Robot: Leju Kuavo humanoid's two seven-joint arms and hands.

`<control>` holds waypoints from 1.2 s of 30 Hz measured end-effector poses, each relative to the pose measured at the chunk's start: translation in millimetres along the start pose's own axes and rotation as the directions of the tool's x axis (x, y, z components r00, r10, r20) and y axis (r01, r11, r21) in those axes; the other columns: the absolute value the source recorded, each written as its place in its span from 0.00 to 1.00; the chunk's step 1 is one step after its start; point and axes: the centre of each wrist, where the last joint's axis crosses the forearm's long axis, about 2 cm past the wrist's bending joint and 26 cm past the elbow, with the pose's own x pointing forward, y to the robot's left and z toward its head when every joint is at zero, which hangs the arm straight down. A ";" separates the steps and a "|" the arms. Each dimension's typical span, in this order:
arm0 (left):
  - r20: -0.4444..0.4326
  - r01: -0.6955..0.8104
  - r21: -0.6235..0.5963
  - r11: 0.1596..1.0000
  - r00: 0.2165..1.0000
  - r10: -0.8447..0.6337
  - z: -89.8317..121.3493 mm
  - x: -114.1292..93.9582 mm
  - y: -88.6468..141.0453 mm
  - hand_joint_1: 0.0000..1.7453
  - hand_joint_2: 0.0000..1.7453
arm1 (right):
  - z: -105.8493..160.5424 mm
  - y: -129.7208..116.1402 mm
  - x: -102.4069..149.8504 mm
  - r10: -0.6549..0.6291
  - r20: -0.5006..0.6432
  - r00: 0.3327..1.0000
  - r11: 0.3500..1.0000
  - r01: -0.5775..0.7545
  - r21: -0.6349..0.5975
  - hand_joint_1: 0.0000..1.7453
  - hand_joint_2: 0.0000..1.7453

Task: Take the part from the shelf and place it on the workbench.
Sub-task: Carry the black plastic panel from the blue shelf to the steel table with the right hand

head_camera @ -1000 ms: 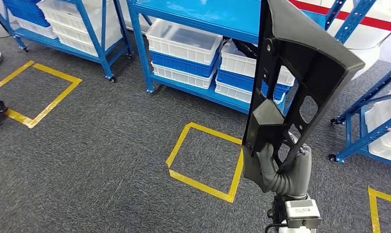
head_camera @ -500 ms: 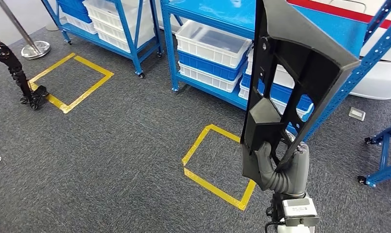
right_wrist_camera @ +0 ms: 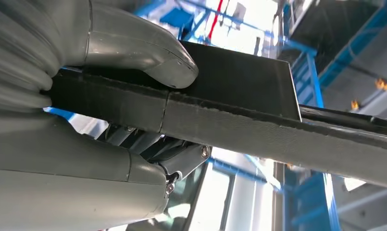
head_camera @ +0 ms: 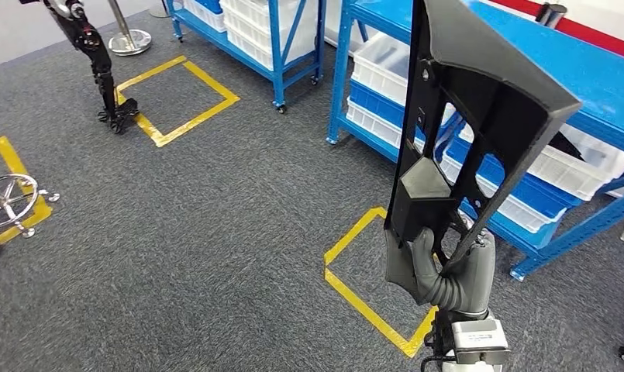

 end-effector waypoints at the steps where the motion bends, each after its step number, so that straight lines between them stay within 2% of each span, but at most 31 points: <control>1: -0.003 0.000 -0.001 1.000 1.000 0.000 0.2 -0.5 -0.1 0.00 1.00 | 0.7 -0.1 0.0 0.000 -0.002 1.000 1.000 0.000 0.000 1.00 1.00; 5: -0.002 0.012 0.005 1.000 1.000 -0.012 0.6 -1.4 0.0 0.00 1.00 | 2.3 -0.5 0.2 0.001 -0.005 1.000 1.000 -0.001 -0.003 1.00 1.00; 14: 0.070 0.074 0.052 0.996 0.995 -0.078 2.2 -5.0 0.2 0.00 1.00 | 10.5 -5.1 3.2 0.012 -0.013 1.000 1.000 -0.013 -0.024 1.00 1.00; 22: 0.083 0.103 0.086 0.991 0.990 -0.110 2.1 -3.4 -0.7 0.00 1.00 | 13.8 -6.6 5.6 0.014 -0.012 1.000 0.999 -0.014 -0.030 1.00 1.00; 36: 0.026 0.122 0.056 0.991 0.992 -0.123 1.8 -2.7 -1.1 0.00 1.00 | 14.2 -7.6 6.4 0.011 -0.014 1.000 1.000 -0.011 -0.028 1.00 1.00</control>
